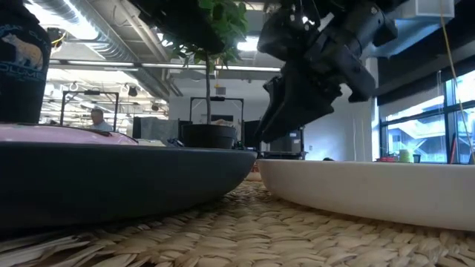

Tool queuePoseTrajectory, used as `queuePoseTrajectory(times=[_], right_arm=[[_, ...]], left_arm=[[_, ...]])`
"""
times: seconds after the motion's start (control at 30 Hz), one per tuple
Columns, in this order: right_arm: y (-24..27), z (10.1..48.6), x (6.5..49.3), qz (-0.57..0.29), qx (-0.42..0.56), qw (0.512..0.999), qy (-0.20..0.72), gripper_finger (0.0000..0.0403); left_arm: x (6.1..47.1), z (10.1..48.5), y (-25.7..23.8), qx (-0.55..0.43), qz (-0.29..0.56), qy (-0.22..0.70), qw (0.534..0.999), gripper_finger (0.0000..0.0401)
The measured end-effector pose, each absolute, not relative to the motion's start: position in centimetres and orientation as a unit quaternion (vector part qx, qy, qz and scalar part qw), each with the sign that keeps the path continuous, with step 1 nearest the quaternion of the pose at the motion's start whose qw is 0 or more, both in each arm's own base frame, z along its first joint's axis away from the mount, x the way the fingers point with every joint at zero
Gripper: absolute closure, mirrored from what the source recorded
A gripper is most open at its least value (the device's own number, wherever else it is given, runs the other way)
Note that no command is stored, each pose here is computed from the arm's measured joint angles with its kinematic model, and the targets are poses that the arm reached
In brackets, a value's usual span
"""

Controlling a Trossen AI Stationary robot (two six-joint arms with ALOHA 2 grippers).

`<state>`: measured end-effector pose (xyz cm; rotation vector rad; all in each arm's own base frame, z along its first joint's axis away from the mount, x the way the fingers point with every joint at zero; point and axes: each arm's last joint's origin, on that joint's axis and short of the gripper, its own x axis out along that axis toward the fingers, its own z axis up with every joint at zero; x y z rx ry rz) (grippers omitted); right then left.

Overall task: Pick & Place donuts
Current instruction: Put the small brown donut on the white plate

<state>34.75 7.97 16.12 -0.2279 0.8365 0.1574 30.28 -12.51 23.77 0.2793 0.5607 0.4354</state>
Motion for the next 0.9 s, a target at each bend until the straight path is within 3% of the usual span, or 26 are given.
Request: queuePoseTrajectory(times=[0.57, 0.9], right_arm=[[7.0, 12.1, 35.6, 0.067, -0.119, 0.897, 0.42, 0.0273], [6.9, 12.4, 35.5, 0.064, -0.117, 0.897, 0.421, 0.0358]], left_arm=[[30.3, 23.7, -12.5, 0.131, 0.198, 0.282, 0.93, 0.0271], [30.3, 23.6, -12.5, 0.13, 0.194, 0.284, 0.93, 0.0271]])
